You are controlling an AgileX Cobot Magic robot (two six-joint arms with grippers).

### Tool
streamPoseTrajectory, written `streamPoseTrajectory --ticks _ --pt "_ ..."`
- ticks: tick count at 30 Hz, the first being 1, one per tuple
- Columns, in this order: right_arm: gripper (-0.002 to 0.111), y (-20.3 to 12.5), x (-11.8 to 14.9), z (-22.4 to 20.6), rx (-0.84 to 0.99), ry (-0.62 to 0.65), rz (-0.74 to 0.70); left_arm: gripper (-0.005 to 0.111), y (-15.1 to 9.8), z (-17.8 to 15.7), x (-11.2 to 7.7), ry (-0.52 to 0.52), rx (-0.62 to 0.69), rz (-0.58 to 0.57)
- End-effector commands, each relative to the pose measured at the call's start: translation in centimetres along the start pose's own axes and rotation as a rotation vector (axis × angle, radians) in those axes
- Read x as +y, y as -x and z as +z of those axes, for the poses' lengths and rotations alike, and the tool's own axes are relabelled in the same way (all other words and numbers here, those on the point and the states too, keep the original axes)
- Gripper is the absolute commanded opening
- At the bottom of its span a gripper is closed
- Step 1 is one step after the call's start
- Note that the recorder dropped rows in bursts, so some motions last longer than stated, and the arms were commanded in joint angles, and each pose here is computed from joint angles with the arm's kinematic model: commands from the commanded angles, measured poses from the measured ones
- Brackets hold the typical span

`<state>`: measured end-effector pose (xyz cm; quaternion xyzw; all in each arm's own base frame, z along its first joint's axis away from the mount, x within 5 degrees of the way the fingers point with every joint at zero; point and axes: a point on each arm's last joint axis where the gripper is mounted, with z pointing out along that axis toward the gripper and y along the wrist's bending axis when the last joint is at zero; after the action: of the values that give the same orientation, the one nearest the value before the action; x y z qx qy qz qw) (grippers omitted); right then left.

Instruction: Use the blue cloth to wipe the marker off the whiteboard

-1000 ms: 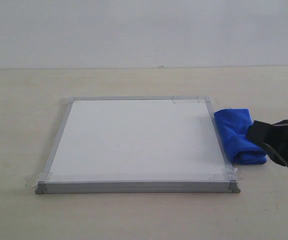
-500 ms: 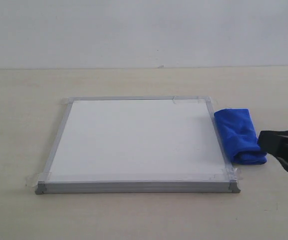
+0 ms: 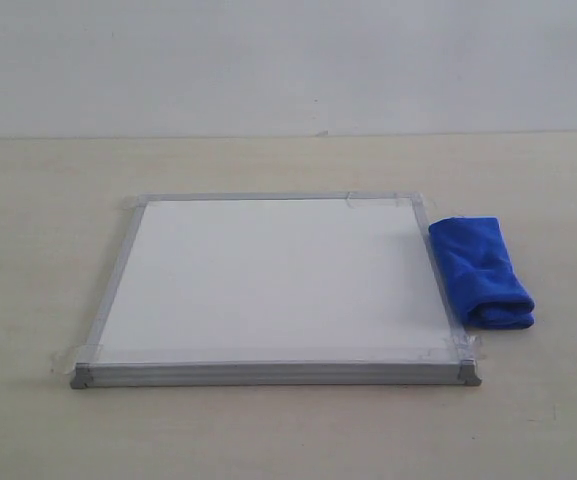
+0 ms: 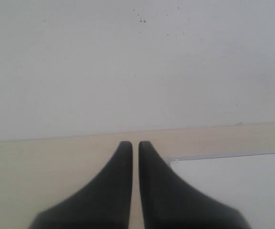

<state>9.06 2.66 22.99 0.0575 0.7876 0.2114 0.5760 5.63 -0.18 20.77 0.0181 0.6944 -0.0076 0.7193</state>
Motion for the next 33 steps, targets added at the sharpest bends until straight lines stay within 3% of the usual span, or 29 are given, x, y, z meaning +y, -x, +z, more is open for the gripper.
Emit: streamPoseTrajectory --ticks 1,8,23,26,30,31,33 --pt "0.000 -1.6 -1.4 -1.8 -0.141 0.004 0.002 0.004 0.1 0.0 0.0 -0.002 -0.001 -0.015" --pt "0.000 -2.2 -2.2 -3.3 -0.338 -0.025 0.028 0.004 0.1 0.0 0.0 -0.002 -0.001 -0.015" --pt "0.000 -2.1 -2.4 -3.3 -0.351 -0.053 0.021 0.004 0.1 0.0 0.0 -0.002 0.001 -0.015" --pt "0.000 -2.3 -2.5 -3.3 -0.336 -0.058 0.088 0.004 0.1 0.0 0.0 -0.002 0.001 -0.015" --pt "0.000 -3.4 -2.5 -3.0 -0.206 -0.084 -0.101 0.004 0.1 0.0 0.0 -0.002 -0.001 -0.015" --pt "0.000 -4.0 -2.5 -2.9 -0.134 -0.084 -0.219 0.004 0.1 0.0 0.0 -0.002 -0.001 -0.015" --pt "0.000 -5.1 -2.8 -2.8 -0.005 -0.106 -0.255 0.004 0.1 0.0 0.0 -0.002 -0.001 -0.015"
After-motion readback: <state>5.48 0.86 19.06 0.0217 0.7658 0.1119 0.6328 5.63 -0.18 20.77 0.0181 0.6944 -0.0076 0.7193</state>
